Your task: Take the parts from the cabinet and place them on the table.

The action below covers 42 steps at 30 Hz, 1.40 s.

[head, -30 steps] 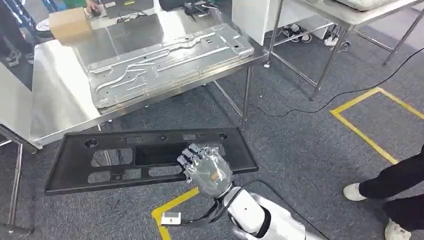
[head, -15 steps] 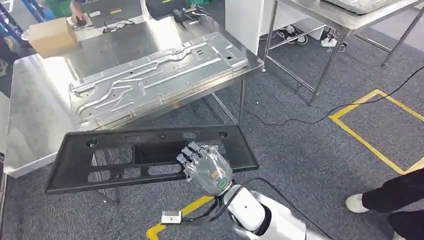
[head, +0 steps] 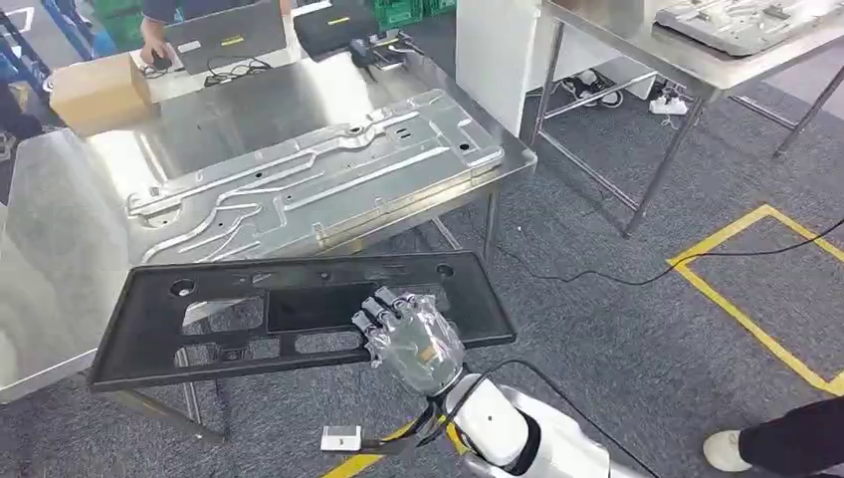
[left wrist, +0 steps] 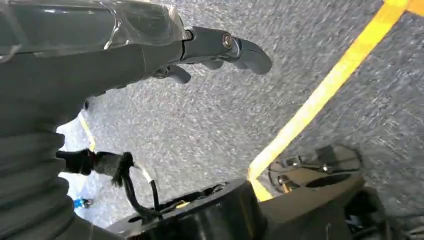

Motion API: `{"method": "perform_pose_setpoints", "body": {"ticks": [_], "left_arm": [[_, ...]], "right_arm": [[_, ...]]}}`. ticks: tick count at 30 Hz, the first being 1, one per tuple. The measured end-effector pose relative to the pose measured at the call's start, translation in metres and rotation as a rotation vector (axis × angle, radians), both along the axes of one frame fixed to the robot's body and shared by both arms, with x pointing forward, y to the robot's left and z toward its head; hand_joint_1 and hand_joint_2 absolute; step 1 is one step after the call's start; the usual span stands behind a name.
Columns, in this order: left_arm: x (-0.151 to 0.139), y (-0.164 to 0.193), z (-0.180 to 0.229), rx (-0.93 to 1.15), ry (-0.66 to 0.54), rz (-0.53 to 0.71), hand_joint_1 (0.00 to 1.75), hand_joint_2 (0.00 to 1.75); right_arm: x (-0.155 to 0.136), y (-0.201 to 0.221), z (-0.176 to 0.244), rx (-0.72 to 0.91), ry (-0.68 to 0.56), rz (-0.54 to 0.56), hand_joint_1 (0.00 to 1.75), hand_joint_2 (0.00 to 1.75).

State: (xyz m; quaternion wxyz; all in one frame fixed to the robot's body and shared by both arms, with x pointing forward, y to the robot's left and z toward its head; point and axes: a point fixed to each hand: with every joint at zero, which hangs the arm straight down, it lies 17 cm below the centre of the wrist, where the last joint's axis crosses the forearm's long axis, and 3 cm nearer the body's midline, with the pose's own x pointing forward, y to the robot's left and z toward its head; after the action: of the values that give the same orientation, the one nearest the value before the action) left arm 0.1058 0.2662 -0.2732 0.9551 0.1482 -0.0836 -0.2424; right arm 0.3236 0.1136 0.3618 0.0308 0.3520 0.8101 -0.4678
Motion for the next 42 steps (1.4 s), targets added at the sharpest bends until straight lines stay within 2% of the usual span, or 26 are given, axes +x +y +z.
{"method": "perform_pose_setpoints", "body": {"ticks": [4, 10, 29, 42], "left_arm": [[0.001, 0.004, 0.0, 0.006, -0.002, 0.002, 0.0, 1.75], [0.018, 0.002, 0.003, 0.001, -0.029, 0.003, 0.0, 1.75], [-0.006, 0.001, -0.001, -0.004, 0.005, 0.019, 0.0, 1.75], [0.013, 0.001, 0.002, -0.006, -0.02, 0.019, 0.0, 1.75]], "right_arm": [[-0.003, 0.002, 0.003, 0.007, -0.004, 0.005, 1.75, 1.75], [-0.003, 0.003, 0.0, -0.001, -0.003, 0.006, 1.75, 1.75], [-0.006, 0.01, -0.003, -0.018, 0.002, 0.028, 1.75, 1.75], [-0.007, 0.016, -0.005, -0.033, -0.009, 0.03, 1.75, 1.75]]}}
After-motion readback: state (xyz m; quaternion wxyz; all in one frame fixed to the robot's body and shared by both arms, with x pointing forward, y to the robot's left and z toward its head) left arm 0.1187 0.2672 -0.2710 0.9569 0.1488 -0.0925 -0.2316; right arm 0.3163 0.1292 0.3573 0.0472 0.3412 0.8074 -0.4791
